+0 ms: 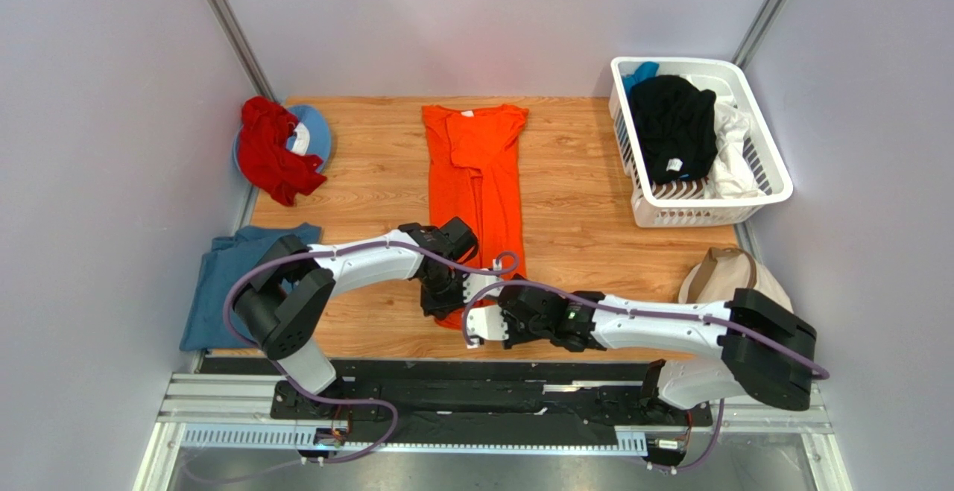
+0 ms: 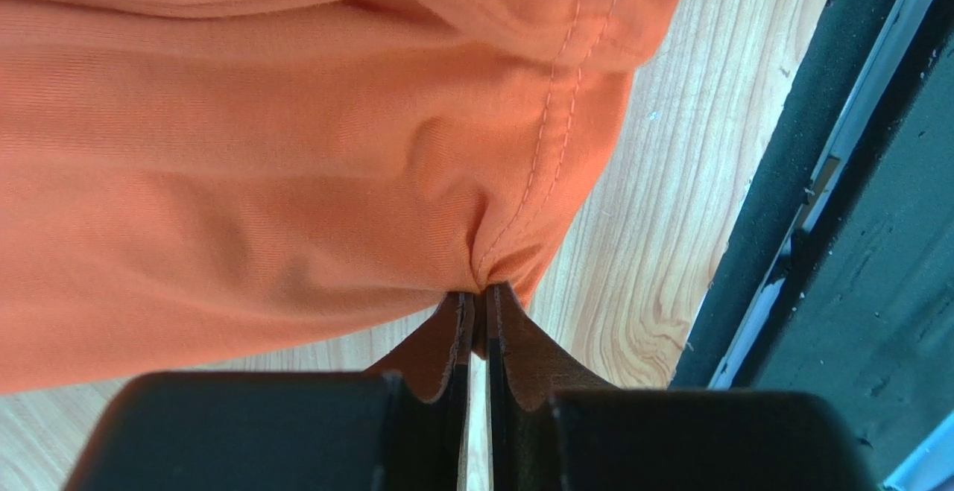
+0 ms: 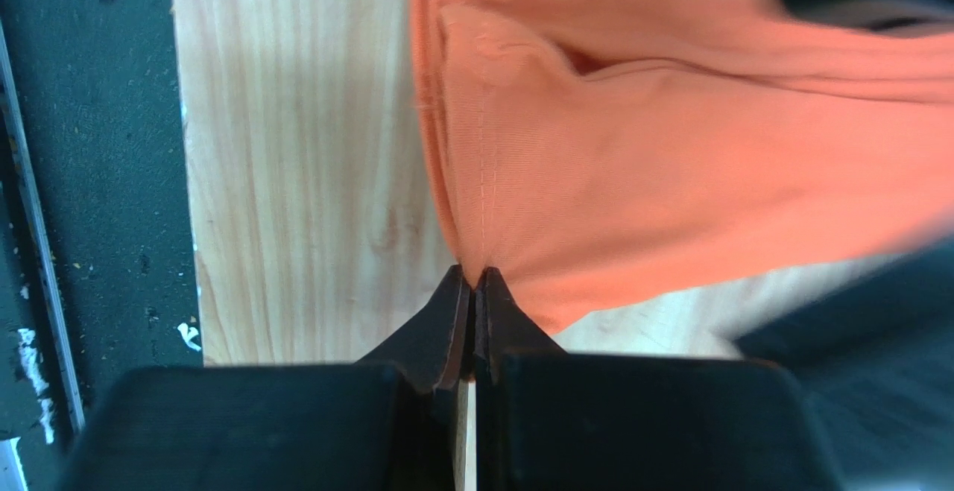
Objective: Fold and stack the t-shirts
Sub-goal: Fold the tshirt
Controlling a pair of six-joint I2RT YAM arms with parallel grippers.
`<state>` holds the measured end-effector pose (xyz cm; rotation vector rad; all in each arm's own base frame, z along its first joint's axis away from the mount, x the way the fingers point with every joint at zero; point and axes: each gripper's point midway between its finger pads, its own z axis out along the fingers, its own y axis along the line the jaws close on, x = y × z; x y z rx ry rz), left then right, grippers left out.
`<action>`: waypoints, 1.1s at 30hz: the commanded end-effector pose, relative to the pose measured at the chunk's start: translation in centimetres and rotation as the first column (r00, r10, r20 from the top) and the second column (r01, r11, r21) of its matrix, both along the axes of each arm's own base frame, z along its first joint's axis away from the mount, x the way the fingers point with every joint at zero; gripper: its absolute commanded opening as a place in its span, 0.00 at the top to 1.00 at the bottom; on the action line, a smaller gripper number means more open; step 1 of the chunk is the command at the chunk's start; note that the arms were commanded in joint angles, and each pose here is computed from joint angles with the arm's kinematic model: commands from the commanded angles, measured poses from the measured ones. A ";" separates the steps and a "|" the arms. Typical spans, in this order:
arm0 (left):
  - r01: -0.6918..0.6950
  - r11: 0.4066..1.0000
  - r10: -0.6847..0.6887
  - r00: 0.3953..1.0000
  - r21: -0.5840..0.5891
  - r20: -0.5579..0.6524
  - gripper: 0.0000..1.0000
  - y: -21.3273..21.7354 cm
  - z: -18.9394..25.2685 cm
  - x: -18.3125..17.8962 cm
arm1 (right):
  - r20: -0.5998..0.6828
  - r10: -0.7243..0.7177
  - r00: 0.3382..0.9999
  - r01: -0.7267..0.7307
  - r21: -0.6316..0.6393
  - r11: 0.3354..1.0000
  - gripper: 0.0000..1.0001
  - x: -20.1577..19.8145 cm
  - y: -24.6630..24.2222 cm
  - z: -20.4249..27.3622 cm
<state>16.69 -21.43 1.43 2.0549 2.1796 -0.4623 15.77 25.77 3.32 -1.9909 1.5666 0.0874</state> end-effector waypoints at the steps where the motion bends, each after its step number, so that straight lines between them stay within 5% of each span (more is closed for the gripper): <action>1: -0.023 0.998 0.026 0.998 -0.050 0.054 1.00 -0.7 0.5 0.5 | 0.032 -0.059 0.998 0.057 0.071 0.996 1.00 1.0 0.9 4.3; 18: -0.067 0.961 0.172 0.905 -0.268 0.389 1.00 -1.2 9.2 5.3 | 0.102 -0.170 0.980 0.157 0.118 0.980 1.00 3.5 1.2 7.3; 33: -0.104 0.959 0.225 0.846 -0.263 0.483 1.00 0.5 9.7 10.7 | 0.161 -0.259 0.952 0.243 0.115 0.963 1.00 11.2 1.3 9.8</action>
